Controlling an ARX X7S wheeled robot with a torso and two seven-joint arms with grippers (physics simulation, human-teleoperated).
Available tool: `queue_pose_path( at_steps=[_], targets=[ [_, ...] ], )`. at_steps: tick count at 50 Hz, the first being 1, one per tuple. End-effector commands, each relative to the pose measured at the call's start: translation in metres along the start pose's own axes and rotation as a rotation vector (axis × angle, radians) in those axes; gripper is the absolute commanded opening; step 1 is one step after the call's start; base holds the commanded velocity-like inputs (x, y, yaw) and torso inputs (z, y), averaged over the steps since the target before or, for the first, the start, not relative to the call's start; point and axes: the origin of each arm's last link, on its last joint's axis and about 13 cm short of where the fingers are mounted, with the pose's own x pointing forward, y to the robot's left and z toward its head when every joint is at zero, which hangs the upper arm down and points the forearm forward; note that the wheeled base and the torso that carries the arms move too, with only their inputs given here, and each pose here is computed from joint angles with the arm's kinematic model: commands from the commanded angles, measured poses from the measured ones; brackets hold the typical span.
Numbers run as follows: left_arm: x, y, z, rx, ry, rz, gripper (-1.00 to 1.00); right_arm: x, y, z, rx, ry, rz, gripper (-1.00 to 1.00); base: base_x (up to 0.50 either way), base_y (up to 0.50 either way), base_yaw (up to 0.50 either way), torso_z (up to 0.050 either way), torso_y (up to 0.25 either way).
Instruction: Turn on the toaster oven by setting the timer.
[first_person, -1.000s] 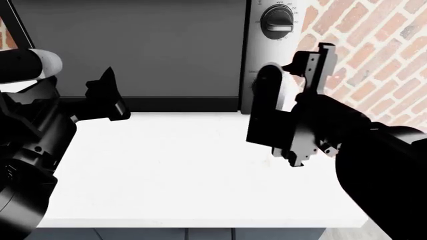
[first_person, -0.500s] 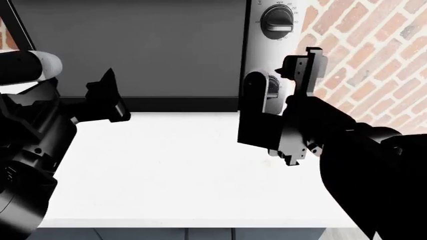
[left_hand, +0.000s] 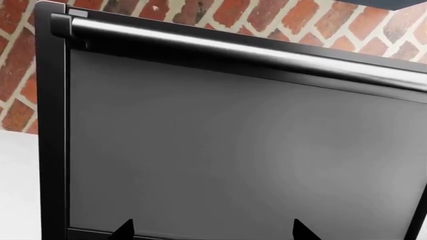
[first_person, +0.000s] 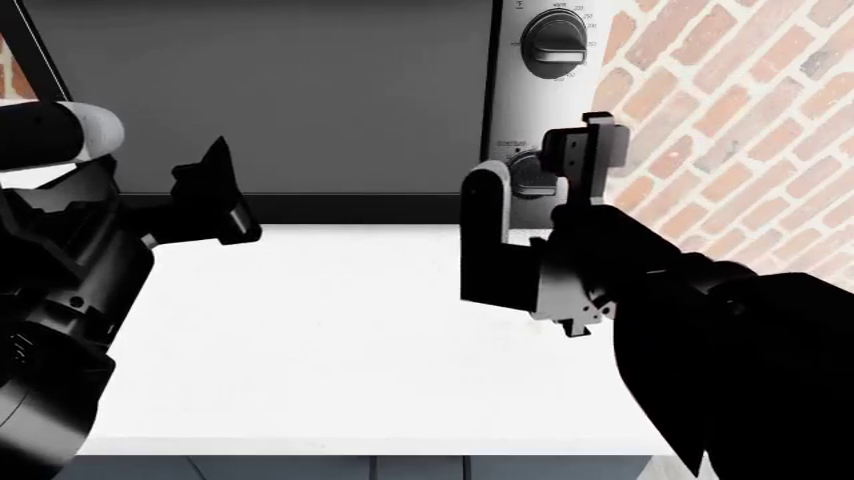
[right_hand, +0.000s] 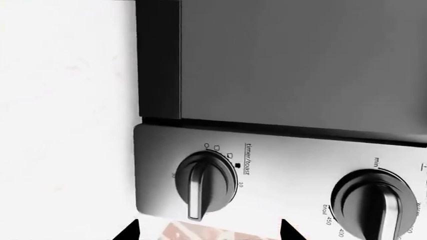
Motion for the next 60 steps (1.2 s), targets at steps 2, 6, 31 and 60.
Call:
queue_pose_path(
  at_steps=[2,6,31,60],
  targets=[
    [0.000,0.001,0.000,-0.003,0.000,0.003,1.00,0.006,0.005,0.000,-0.024,0.020,0.020,1.00,0.00,0.00,0.00,0.000,0.000],
    [0.000,0.001,0.000,-0.004,0.000,0.004,1.00,0.006,0.004,0.001,-0.024,0.022,0.019,1.00,0.00,0.00,0.00,0.000,0.000],
    [0.000,0.001,0.000,-0.005,0.003,0.002,1.00,0.018,0.011,0.003,-0.055,0.068,0.006,1.00,0.00,0.00,0.00,0.000,0.000],
    [0.000,0.000,-0.001,-0.009,0.007,0.003,1.00,0.027,0.011,0.007,-0.082,0.095,-0.008,1.00,0.00,0.00,0.00,0.000,0.000]
  ],
)
